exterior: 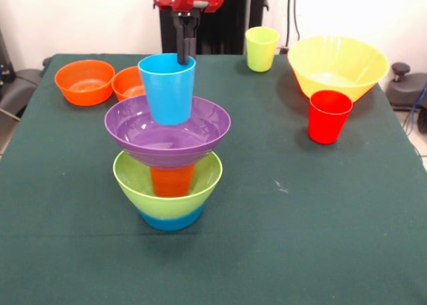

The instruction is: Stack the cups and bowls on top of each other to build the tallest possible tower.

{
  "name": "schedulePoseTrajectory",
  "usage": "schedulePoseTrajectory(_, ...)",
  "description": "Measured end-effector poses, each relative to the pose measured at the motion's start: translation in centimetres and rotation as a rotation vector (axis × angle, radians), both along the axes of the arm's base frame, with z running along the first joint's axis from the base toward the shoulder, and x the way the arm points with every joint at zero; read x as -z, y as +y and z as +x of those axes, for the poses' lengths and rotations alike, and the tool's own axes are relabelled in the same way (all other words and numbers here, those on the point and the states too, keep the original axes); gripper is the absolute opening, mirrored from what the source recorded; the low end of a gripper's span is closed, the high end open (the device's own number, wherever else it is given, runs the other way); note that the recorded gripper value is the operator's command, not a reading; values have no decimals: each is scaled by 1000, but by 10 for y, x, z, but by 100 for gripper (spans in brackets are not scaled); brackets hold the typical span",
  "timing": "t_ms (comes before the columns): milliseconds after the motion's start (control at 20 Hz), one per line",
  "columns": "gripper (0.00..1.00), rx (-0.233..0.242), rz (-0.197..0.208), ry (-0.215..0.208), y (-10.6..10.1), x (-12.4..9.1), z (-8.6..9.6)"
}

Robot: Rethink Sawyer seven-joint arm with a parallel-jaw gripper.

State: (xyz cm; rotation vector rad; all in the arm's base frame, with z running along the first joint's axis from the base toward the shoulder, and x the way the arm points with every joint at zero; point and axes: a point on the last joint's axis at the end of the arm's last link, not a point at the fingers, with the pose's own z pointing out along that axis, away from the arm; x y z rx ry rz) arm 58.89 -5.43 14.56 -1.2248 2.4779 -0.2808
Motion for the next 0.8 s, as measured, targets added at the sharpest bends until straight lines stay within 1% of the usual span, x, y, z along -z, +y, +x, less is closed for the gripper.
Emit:
schedulePoseTrajectory(300,0,1,-8,9,-4,9,1)
schedulePoseTrajectory(450,0,-11,-15,20,-1,17,-2)
schedulePoseTrajectory(800,0,-13,-11,46,3,28,-9)
